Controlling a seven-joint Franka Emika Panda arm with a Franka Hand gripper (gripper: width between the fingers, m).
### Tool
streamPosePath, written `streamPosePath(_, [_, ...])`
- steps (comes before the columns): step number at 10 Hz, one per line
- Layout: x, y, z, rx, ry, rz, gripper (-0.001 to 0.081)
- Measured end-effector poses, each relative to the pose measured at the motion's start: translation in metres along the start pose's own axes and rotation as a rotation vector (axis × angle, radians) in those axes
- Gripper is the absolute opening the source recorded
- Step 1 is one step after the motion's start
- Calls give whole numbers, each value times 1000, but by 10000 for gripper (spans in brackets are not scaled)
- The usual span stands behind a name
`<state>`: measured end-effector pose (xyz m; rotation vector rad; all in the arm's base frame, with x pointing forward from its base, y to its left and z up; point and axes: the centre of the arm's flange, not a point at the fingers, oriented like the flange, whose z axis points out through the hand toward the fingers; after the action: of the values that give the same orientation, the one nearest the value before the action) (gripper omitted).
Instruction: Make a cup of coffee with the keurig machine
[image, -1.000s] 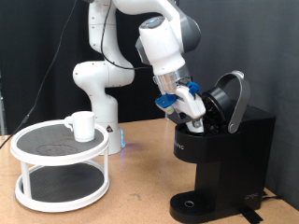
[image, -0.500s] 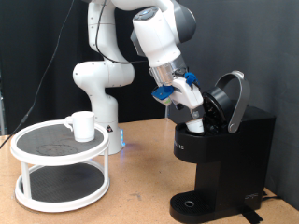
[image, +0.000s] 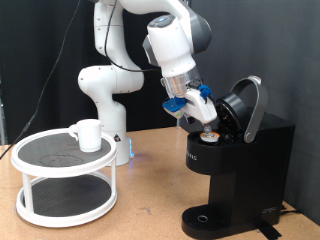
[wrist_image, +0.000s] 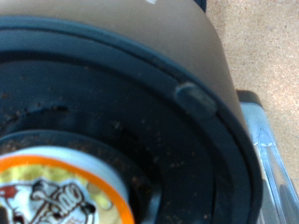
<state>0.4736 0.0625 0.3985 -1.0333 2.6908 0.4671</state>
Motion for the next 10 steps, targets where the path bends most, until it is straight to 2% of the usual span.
streamPosePath(2, [0, 2, 3, 1, -1, -2, 734])
streamPosePath(3, [-1, 1, 2, 5, -22, -1, 734])
streamPosePath(5, [-2, 1, -8, -3, -79, -4, 734])
streamPosePath(7, [2, 3, -25, -11, -99, -7, 734])
streamPosePath(9, [3, 2, -25, -16, -102, -1, 734])
streamPosePath(10, [2, 2, -29, -36, -128, 13, 734])
